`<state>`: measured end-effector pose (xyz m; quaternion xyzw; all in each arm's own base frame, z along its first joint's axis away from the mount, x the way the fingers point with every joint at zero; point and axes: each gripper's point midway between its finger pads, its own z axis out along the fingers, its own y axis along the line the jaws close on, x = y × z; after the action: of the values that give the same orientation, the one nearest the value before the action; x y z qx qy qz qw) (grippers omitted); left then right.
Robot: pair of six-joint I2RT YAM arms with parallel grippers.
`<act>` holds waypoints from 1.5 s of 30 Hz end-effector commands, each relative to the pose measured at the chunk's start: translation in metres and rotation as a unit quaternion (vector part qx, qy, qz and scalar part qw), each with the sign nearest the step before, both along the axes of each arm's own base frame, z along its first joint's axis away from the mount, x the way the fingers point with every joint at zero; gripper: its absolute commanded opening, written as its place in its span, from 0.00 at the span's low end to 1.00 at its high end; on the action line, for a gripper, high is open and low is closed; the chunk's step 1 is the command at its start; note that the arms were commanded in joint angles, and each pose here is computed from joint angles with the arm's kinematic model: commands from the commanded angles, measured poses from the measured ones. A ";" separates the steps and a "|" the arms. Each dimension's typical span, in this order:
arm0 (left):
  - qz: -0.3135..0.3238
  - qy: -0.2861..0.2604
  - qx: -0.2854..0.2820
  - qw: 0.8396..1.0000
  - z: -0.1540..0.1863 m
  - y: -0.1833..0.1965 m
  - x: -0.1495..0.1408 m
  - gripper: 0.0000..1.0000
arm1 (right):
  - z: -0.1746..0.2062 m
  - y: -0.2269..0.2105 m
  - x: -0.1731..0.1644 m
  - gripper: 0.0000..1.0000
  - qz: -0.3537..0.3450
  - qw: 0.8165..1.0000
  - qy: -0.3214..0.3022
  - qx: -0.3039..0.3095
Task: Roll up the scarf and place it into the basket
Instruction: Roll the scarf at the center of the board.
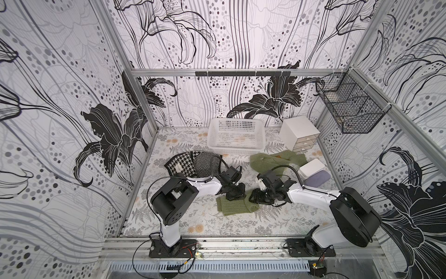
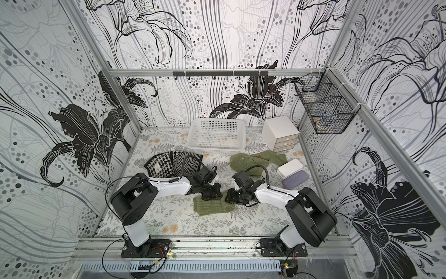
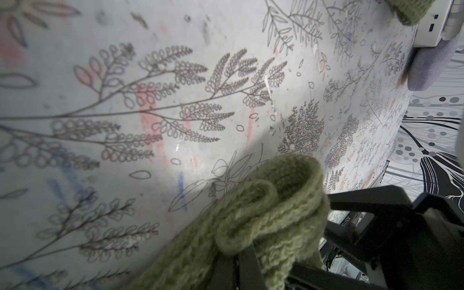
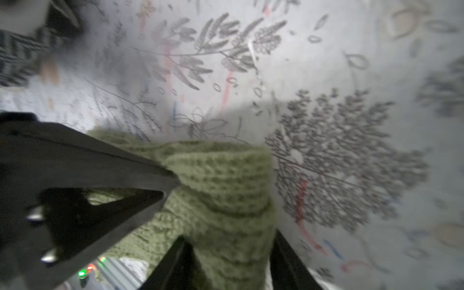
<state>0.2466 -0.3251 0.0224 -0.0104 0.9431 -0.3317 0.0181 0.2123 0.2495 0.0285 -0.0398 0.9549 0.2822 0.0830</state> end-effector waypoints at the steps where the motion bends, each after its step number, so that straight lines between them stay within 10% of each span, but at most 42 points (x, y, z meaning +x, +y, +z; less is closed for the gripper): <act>1: -0.007 0.014 0.024 1.000 -0.020 0.010 -0.007 0.00 | -0.023 0.003 -0.019 0.14 0.005 0.999 0.050 0.017; 2: -0.007 0.012 0.022 1.000 -0.019 0.009 -0.006 0.00 | -0.024 0.001 -0.020 0.00 0.004 0.999 0.050 0.013; 6: -0.009 -0.002 0.005 1.000 -0.005 0.002 0.001 0.00 | -0.017 -0.026 -0.021 0.00 -0.004 0.998 0.035 -0.059; 13: -0.013 -0.043 -0.033 0.998 0.036 -0.013 0.017 0.53 | 0.012 -0.095 -0.018 0.00 -0.018 0.968 0.007 -0.249; 22: -0.013 -0.048 -0.078 0.996 0.048 -0.025 0.019 0.55 | 0.063 -0.100 -0.004 0.00 -0.005 0.951 -0.052 -0.305; 45: -0.004 -0.032 -0.198 0.980 0.084 -0.067 0.050 0.62 | 0.052 -0.057 0.005 0.00 0.027 0.950 -0.096 -0.297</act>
<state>0.2935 -0.3782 0.0874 -0.0097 0.8801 -0.4727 0.0433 0.2171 0.1935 0.0843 -0.1078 0.9838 -0.0076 0.1431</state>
